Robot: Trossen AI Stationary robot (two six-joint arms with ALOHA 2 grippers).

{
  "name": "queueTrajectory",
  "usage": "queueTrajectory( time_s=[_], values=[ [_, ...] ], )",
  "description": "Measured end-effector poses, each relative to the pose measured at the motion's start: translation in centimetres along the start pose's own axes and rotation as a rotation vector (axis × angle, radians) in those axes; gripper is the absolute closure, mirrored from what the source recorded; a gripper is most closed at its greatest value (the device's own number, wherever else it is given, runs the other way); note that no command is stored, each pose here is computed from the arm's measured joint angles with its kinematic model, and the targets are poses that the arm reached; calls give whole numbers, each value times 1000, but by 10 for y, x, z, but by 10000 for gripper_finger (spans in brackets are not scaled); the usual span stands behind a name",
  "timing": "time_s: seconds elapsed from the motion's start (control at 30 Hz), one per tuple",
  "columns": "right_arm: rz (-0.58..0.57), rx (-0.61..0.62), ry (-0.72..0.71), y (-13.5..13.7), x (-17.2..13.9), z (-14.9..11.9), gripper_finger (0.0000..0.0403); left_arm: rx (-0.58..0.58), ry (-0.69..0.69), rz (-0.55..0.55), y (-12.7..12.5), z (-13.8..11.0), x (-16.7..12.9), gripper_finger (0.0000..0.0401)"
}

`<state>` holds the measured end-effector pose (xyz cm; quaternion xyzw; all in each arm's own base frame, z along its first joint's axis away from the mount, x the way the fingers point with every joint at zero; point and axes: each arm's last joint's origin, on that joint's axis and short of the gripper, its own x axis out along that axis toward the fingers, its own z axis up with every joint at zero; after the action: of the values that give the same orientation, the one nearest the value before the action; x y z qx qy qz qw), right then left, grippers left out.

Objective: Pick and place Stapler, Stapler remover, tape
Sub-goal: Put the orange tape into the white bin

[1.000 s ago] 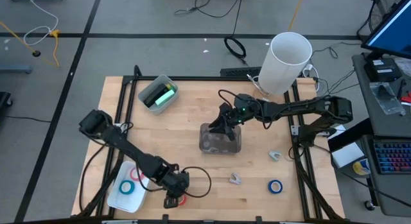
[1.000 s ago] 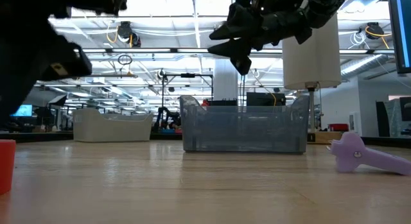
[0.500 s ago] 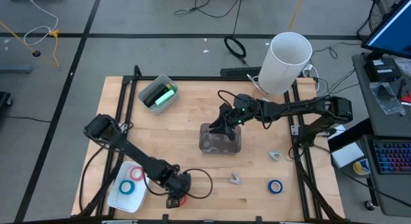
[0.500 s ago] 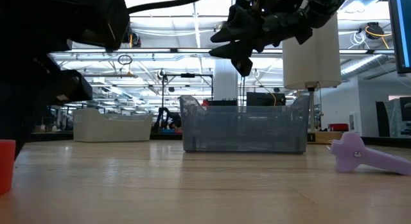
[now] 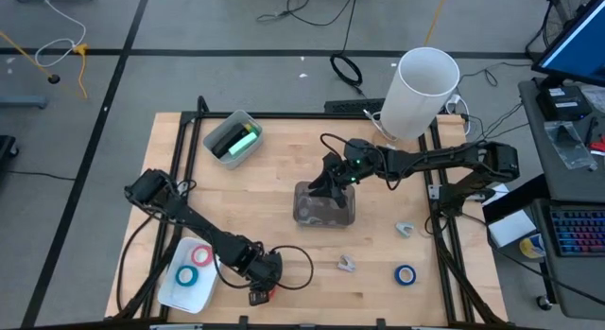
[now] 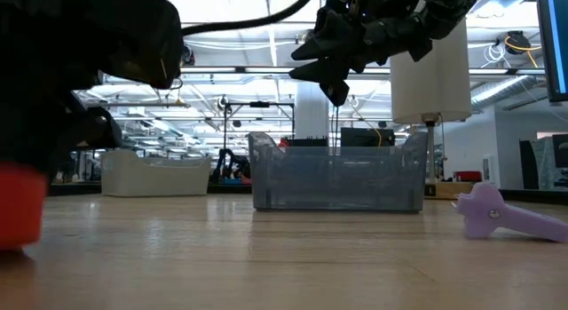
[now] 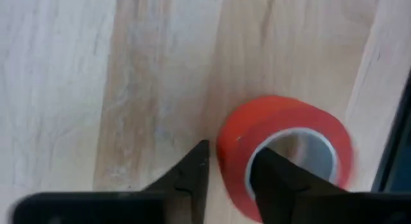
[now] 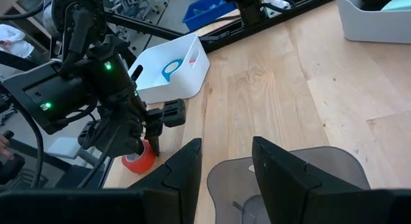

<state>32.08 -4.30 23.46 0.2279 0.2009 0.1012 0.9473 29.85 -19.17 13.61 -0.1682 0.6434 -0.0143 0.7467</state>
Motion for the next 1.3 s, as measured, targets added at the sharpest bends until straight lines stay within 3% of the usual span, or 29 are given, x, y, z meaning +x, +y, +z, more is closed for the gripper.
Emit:
queueTrajectory(
  time_s=[0.13,0.33,0.5,0.7,0.87,1.0,1.3],
  values=[
    [0,0,0,0,0,0,273,-48,29,-13,5,3,-1,363],
    [0,0,0,0,0,0,273,-200,44,6,13,2,-18,364],
    [-2,0,-1,0,0,0,273,-302,36,61,20,-11,-64,364],
    [-15,6,-9,-5,-2,2,273,-428,-104,105,30,-37,-129,364],
    [-26,11,-15,-8,-4,3,273,-524,-121,224,43,-68,-162,364],
    [-31,17,-19,-10,-5,4,273,-545,-35,323,47,-88,-169,364],
    [-36,19,-21,-12,-6,5,273,-507,125,357,33,-104,-155,364]
  ],
)
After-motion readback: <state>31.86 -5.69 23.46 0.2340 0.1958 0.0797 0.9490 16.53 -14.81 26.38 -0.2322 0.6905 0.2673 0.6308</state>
